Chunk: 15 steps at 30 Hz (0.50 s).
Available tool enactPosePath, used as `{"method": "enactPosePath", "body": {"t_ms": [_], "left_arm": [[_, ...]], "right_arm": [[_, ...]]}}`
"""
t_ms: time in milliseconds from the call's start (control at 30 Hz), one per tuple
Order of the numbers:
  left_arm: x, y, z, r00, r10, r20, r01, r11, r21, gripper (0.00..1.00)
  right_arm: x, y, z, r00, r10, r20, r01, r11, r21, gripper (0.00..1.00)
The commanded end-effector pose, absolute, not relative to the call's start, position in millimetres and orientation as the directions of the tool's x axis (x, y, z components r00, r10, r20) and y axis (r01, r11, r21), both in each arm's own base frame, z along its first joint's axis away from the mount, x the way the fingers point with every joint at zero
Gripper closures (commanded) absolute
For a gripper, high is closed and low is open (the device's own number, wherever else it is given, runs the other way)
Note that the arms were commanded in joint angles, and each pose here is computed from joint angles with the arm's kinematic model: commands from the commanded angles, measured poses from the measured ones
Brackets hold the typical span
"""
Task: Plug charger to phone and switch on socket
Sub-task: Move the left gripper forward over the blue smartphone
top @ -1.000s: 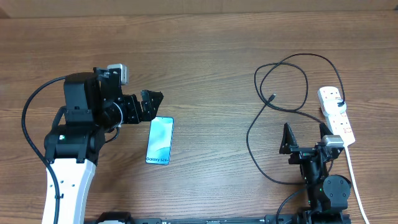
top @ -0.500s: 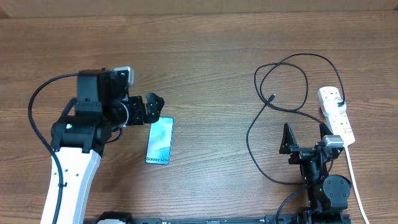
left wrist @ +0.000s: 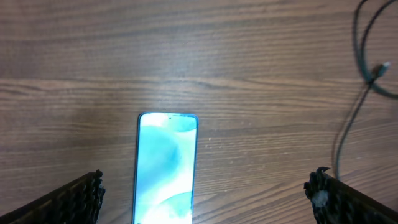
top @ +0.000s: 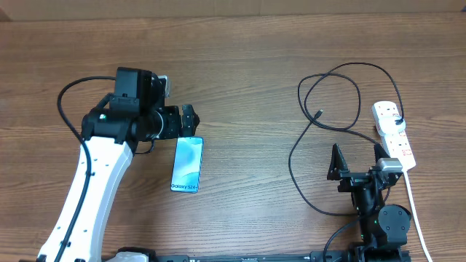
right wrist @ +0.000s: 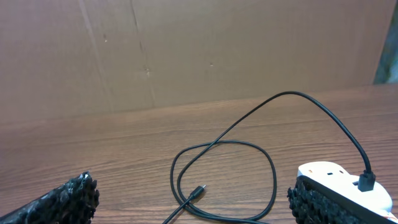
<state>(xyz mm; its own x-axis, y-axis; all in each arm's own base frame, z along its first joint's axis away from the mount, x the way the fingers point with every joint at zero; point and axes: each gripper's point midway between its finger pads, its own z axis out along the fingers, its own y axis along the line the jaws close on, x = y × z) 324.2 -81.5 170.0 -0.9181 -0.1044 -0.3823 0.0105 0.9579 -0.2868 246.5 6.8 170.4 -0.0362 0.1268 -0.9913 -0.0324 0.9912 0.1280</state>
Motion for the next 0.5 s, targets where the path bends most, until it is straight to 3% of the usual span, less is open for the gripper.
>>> {"method": "enactPosePath", "body": {"t_ms": [0, 300, 467], "left_arm": [[327.4, -82.9, 167.9, -0.924, -0.112, -0.367, -0.006, 0.960, -0.280, 0.00], [330.9, -88.7, 153.4, -0.938, -0.096, -0.333, -0.002, 0.962, -0.274, 0.00], [338.1, -84.5, 138.5, -0.941, -0.093, -0.327, -0.028, 0.980, -0.199, 0.00]], "right_arm": [[246.5, 4.0, 169.4, -0.027, 0.124, -0.992, -0.020, 0.992, 0.125, 0.00], [246.5, 3.9, 169.4, -0.027, 0.124, -0.992, -0.020, 0.992, 0.125, 0.00], [246.5, 3.9, 169.4, -0.027, 0.124, -0.992, -0.020, 0.992, 0.125, 0.00]]}}
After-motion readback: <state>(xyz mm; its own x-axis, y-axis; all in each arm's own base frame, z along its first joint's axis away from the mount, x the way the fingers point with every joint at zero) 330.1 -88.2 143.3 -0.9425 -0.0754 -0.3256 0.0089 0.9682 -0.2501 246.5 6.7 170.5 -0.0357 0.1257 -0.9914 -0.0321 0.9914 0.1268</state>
